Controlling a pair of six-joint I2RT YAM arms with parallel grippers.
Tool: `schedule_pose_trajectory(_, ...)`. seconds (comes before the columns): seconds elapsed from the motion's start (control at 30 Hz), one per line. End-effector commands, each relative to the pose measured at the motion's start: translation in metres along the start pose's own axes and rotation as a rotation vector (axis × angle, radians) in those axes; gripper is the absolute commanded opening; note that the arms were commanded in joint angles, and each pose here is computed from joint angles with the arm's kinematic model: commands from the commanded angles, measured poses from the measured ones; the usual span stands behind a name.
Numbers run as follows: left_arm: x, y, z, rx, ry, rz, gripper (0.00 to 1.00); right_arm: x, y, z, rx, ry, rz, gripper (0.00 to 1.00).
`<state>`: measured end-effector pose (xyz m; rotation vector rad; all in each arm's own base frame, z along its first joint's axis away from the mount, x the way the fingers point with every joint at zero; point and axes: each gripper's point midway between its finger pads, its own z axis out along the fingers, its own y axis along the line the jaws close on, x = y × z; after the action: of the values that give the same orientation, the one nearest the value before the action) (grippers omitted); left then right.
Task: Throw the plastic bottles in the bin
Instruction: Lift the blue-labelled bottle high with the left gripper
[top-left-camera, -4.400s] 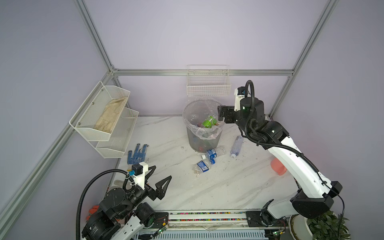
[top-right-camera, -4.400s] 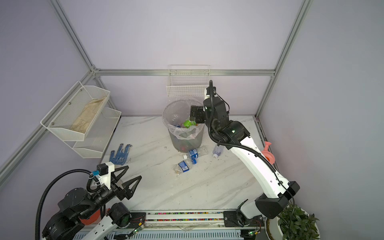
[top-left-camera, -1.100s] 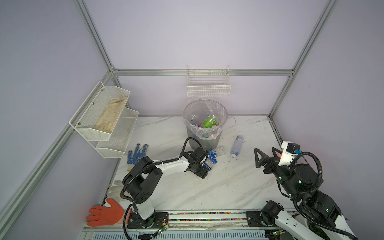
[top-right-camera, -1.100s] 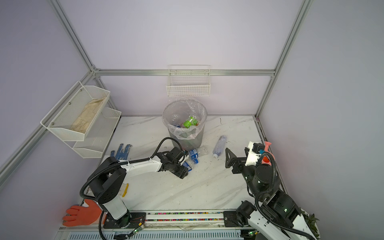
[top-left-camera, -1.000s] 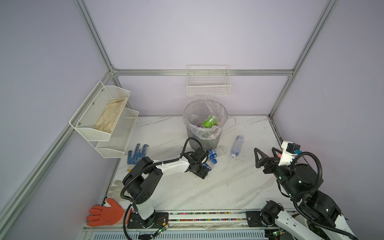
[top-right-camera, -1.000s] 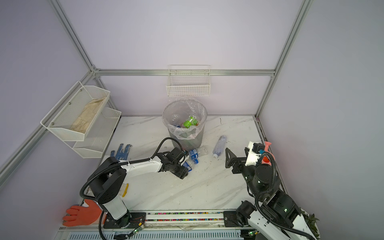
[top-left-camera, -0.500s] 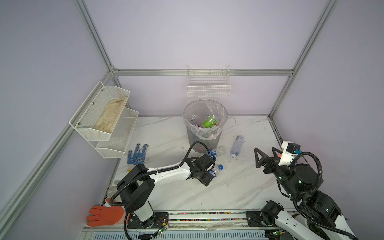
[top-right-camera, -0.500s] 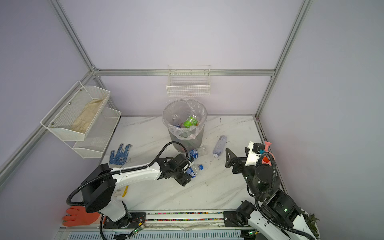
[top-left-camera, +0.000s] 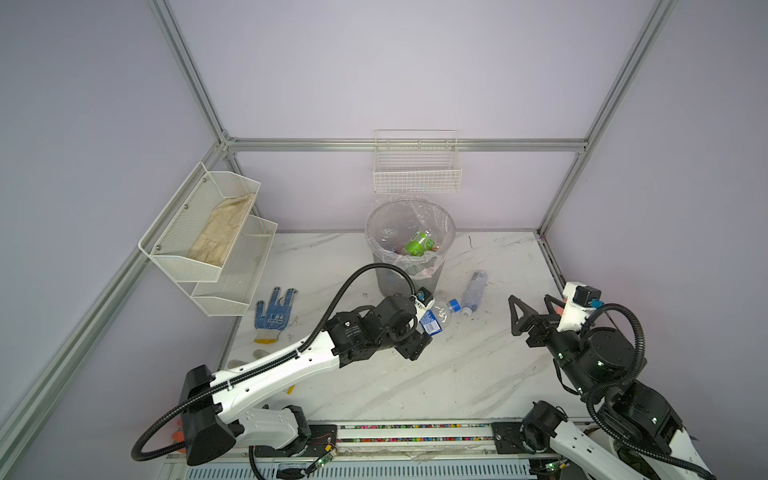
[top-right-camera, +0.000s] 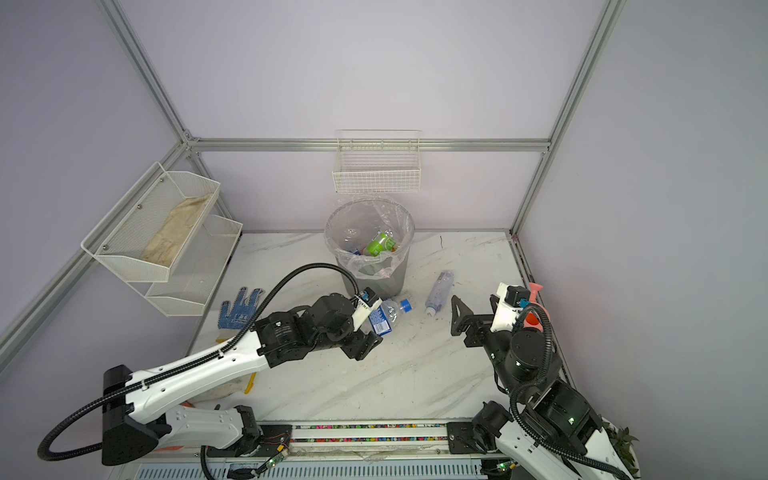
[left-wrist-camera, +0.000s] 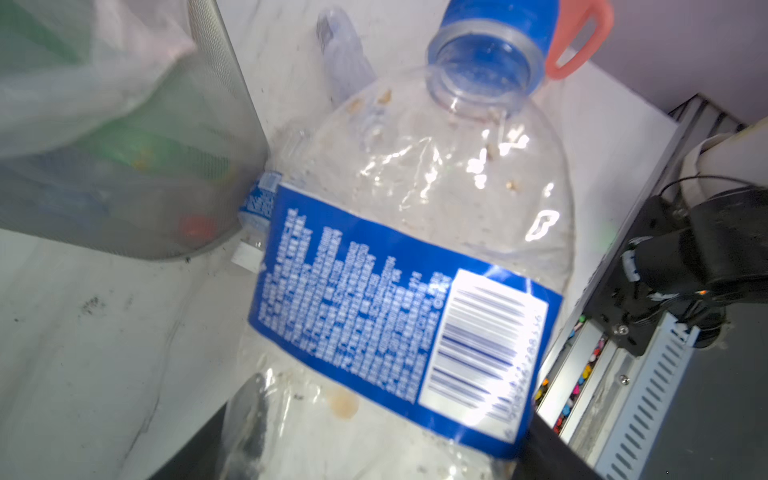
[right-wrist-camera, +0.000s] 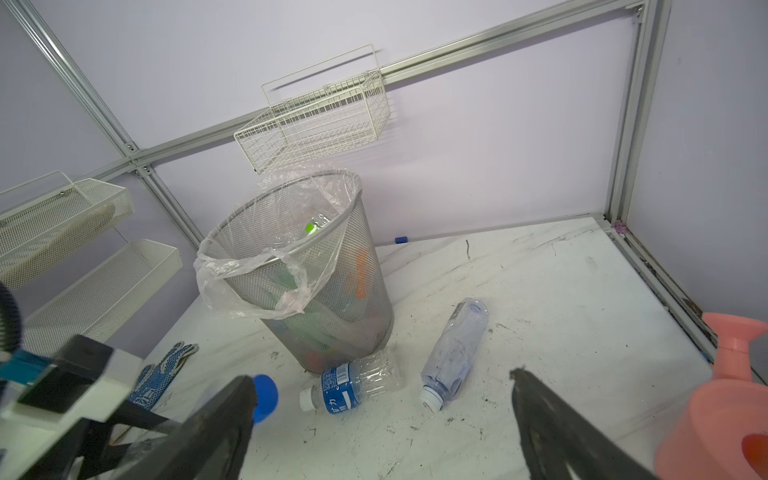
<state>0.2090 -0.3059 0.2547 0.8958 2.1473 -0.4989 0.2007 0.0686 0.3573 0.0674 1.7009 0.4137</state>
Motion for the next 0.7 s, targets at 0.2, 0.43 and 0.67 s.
schedule_pose_trajectory(0.2,-0.109,0.009,-0.139,-0.038,-0.422,0.069,0.5,-0.004,-0.002,-0.001,0.007,-0.023,0.017,0.97)
schedule_pose_trajectory(0.43,-0.161,0.03,-0.228,-0.166,-0.633,0.131,0.5,-0.004,-0.002,-0.002,0.008,-0.024,0.019,0.97)
schedule_pose_trajectory(0.67,-0.206,0.049,-0.293,-0.321,-0.766,0.167,0.5,-0.004,-0.001,-0.001,0.002,-0.021,0.018,0.97)
